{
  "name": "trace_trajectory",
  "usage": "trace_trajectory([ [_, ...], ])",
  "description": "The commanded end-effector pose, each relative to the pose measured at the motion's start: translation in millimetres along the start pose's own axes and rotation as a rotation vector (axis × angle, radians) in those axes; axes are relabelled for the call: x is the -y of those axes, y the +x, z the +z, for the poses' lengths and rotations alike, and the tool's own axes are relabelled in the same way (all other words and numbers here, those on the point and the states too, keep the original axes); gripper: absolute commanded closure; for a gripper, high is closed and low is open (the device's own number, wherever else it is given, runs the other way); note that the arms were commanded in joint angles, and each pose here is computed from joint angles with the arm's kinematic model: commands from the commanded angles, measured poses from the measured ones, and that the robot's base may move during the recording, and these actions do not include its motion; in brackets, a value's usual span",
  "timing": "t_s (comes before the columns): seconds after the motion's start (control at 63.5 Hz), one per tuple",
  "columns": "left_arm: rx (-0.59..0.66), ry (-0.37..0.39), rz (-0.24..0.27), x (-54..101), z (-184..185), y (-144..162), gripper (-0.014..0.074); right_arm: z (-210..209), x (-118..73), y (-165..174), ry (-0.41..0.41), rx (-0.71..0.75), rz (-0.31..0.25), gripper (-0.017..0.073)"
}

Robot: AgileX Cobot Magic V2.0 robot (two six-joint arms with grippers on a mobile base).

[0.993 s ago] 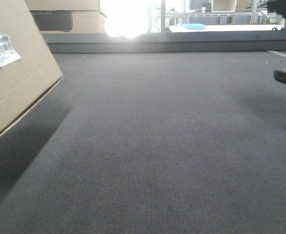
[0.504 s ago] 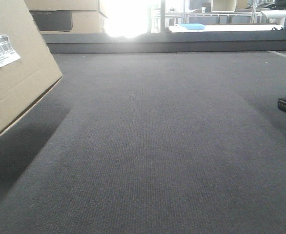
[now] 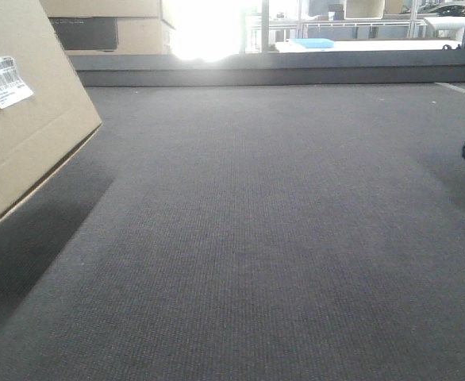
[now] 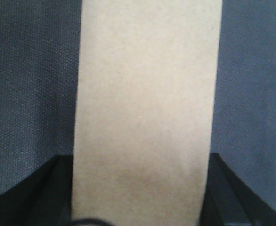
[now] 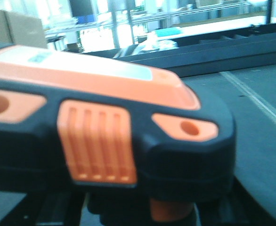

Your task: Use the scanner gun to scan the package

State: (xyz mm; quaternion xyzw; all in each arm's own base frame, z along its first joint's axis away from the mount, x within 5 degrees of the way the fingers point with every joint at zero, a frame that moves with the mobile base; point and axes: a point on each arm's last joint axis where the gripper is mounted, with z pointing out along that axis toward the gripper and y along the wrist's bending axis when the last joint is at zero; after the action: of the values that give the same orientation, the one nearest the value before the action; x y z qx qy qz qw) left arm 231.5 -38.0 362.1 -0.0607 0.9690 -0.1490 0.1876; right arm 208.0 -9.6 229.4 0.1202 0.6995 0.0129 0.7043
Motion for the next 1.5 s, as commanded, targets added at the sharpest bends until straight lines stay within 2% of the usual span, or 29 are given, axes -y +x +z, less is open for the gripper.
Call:
trace_trajectory([
  [0.0, 0.015, 0.01, 0.0, 0.9, -3, 0, 0.0309, 0, 1.6, -4, 0.012, 0.073, 0.007, 0.0375],
  [0.252, 0.015, 0.01, 0.0, 0.9, -3, 0, 0.0309, -4, 4.4, 6, 0.013, 0.076, -0.016, 0.0375],
  [0.441, 0.015, 0.01, 0.0, 0.9, -3, 0, 0.0309, 0, 0.9, 16, -0.031, 0.037, -0.061, 0.0375],
  [0.898, 0.015, 0.01, 0.0, 0.9, -3, 0, 0.0309, 8, 2.7, 31, -0.02, -0.005, -0.076, 0.0375],
  [1.04, 0.015, 0.01, 0.0, 0.9, -3, 0, 0.0309, 8, 2.3, 27, -0.022, 0.041, -0.076, 0.0372],
  [1.276, 0.015, 0.01, 0.0, 0.9, -3, 0, 0.0309, 8, 2.2, 26, -0.023, 0.049, -0.076, 0.0165],
  [1.481, 0.014, 0.012, -0.001, 1.0, -3, 0, 0.0309, 8, 2.2, 26, -0.023, 0.049, -0.076, 0.0156],
])
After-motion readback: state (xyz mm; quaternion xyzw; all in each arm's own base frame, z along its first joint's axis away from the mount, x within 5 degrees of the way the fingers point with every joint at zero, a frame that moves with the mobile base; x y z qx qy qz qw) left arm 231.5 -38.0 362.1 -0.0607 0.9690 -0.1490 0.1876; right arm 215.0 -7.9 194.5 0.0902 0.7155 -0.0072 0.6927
